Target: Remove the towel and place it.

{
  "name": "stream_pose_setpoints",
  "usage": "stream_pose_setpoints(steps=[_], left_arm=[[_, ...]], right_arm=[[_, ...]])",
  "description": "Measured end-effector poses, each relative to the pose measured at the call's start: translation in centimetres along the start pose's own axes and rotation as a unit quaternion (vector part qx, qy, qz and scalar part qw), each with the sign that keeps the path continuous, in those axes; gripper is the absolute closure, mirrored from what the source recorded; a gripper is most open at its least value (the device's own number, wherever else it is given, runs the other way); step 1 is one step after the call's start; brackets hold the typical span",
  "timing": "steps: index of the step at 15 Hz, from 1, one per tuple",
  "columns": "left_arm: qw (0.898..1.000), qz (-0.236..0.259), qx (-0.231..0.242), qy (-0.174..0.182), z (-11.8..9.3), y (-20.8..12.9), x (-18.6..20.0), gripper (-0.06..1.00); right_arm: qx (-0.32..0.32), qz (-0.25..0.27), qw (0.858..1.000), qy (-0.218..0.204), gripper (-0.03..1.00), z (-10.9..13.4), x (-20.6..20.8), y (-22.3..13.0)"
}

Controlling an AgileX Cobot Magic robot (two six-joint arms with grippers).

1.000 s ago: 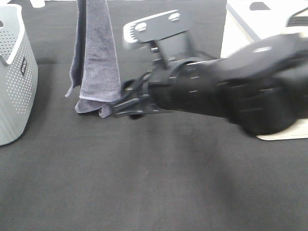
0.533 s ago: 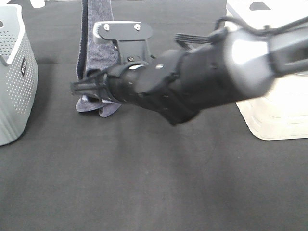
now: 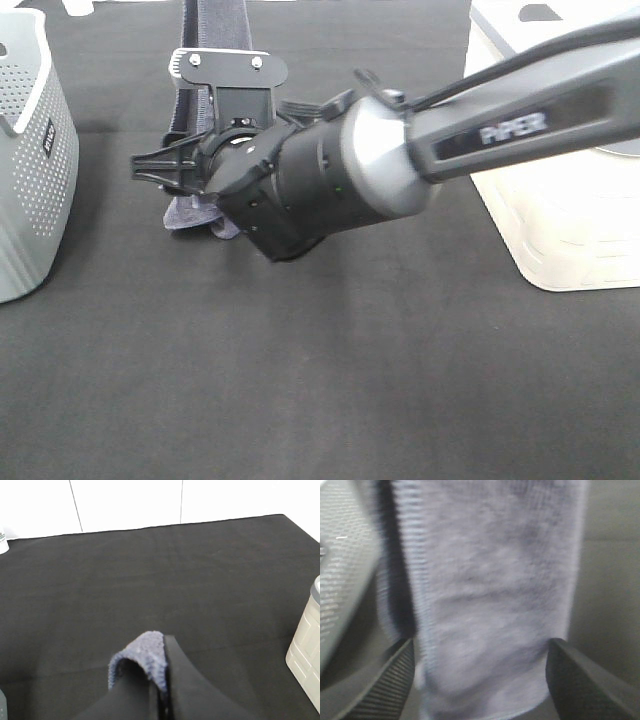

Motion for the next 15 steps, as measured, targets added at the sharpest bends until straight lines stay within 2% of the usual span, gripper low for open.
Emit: stream_pose_setpoints(steps=[2, 6, 8, 10, 12, 13, 14, 15], left_arm=[[1.0, -0.001, 0.0, -0.002, -0.1, 0.0, 0.0, 0.94], [1.0, -0.001, 0.0, -0.003, -0.1, 0.0, 0.0, 0.94], [1.0, -0.003, -0.003, -0.002, -0.1, 0.1, 0.0, 0.94], [1.0, -0.004, -0.006, -0.001, 0.0, 0.1, 0.0, 0.94], [1.0, -0.005, -0.007, -0.001, 0.0, 0.2, 0.0, 0.94], [1.0, -0.006, -0.007, -0.001, 0.0, 0.2, 0.0, 0.94], [1.0, -0.006, -0.008, -0.001, 0.0, 0.2, 0.0, 0.94], [1.0, -0.006, -0.008, -0.001, 0.0, 0.2, 0.0, 0.94]], right_arm=[[0.02, 0.0, 0.999, -0.029, 0.24, -0.3, -0.8, -0.1], [0.027, 0.054, 0.994, -0.094, 0.25, -2.1, -1.3, -2.7], [0.062, 0.078, 0.99, -0.102, 0.25, -2.4, -1.2, -3.3], [0.083, 0.081, 0.988, -0.102, 0.29, -2.5, -1.2, -3.3], [0.092, 0.075, 0.987, -0.109, 0.37, -2.7, -1.2, -3.0], [0.096, 0.071, 0.987, -0.109, 0.45, -2.7, -1.2, -2.9], [0.106, 0.062, 0.987, -0.106, 0.57, -2.6, -1.2, -2.6], [0.117, 0.053, 0.986, -0.103, 0.74, -2.5, -1.3, -2.3]])
Point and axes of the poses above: a point on each arm's last joint axis where the gripper is mounted, x pointing back along that axis away from the gripper, z along the wrist's bending axis when the last joint is at zero, y = z × x, the point moved 7 cm from there along -x, pointing out along that axis toward the gripper, and after that the axes turned 9 degrees about x, right-handed, at the moved point
